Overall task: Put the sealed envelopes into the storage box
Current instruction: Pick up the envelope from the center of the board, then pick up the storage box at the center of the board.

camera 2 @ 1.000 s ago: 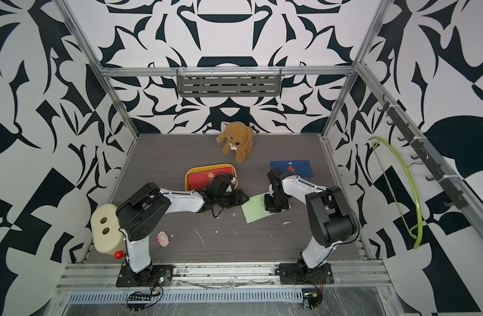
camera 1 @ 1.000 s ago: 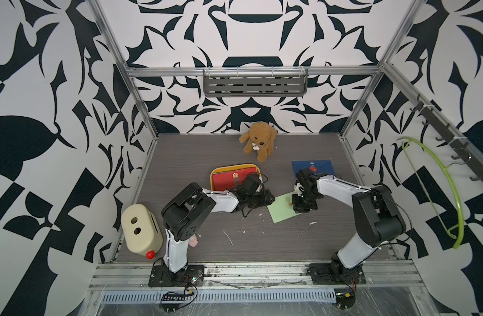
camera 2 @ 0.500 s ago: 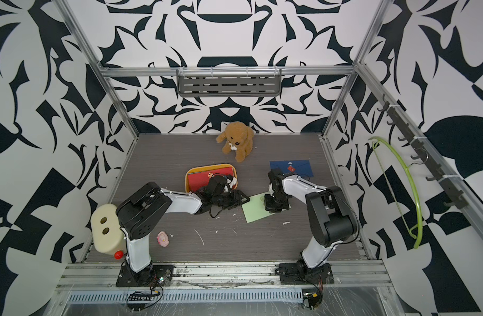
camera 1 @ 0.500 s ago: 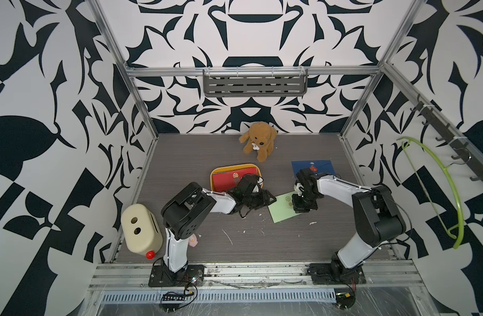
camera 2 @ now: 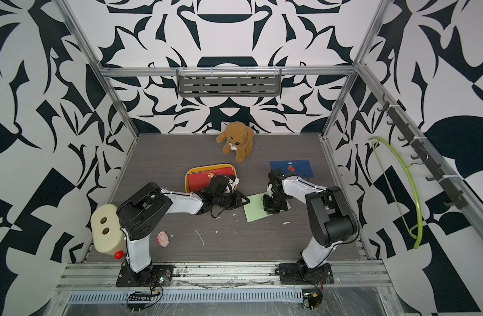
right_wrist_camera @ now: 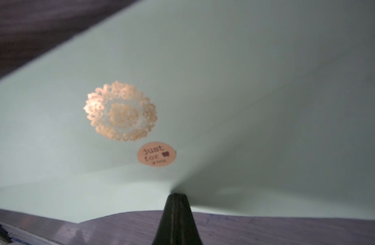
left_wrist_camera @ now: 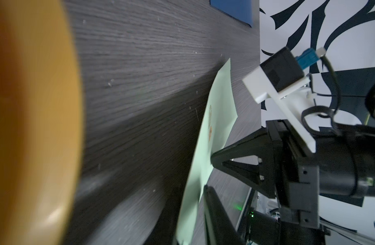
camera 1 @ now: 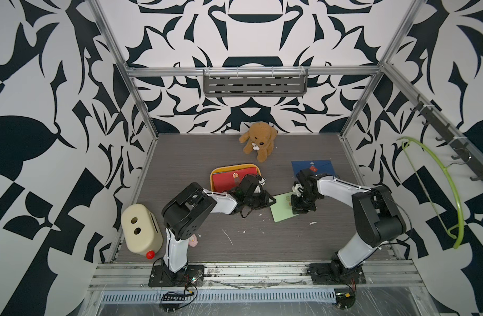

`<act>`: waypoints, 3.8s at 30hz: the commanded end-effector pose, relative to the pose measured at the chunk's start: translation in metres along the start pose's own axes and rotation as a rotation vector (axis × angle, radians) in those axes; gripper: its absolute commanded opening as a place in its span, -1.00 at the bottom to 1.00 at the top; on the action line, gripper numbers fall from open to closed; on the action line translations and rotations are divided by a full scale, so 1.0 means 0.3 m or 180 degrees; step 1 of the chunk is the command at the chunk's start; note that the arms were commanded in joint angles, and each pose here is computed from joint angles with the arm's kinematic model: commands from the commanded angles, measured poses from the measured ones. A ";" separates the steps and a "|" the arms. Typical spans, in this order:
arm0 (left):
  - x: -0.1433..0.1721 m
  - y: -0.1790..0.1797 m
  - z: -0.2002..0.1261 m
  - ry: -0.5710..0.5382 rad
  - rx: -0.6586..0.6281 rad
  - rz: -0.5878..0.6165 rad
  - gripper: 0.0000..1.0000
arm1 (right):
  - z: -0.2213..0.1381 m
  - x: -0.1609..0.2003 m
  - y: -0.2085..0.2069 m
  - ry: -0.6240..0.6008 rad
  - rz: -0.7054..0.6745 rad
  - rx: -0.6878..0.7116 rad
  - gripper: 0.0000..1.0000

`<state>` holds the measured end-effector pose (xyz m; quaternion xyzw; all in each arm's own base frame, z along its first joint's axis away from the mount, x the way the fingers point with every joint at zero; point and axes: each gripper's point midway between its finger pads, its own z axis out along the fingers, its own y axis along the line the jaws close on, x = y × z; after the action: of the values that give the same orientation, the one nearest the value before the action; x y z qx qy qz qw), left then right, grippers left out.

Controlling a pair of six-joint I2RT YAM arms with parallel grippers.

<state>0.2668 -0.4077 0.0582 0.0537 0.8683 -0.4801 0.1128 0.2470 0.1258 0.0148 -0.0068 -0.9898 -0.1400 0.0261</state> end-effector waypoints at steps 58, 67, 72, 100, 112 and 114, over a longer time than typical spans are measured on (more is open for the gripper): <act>-0.015 -0.225 -0.708 0.0234 0.0336 0.1781 -0.64 | -0.482 0.097 0.573 -0.0376 -0.3361 -0.1644 -0.94; -0.262 0.084 -0.833 -0.0770 -0.1638 0.0880 0.03 | -0.442 0.022 0.545 -0.0323 -0.3146 -0.1359 -1.00; -0.315 0.347 -0.984 -0.1162 -0.2588 -0.0255 0.05 | -0.438 -0.019 0.551 -0.0418 -0.3072 -0.1273 -1.00; -0.210 0.500 -0.733 -0.0212 -0.2270 -0.0409 -0.82 | -0.476 -0.153 0.636 -0.0635 -0.3080 -0.1125 -1.00; -0.117 0.281 -0.583 0.0293 -0.1698 0.0459 -0.96 | -0.480 -0.110 0.616 -0.0269 -0.3367 -0.1065 -1.00; -0.121 0.271 -0.576 0.0289 -0.1652 0.0473 -0.96 | -0.458 -0.102 0.603 -0.0189 -0.3411 -0.1007 -1.00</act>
<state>0.2946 -0.2102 0.0743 0.0873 0.9682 -0.2049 0.1142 0.3017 0.2641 0.1921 0.4638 -0.8337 -0.2844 -0.0949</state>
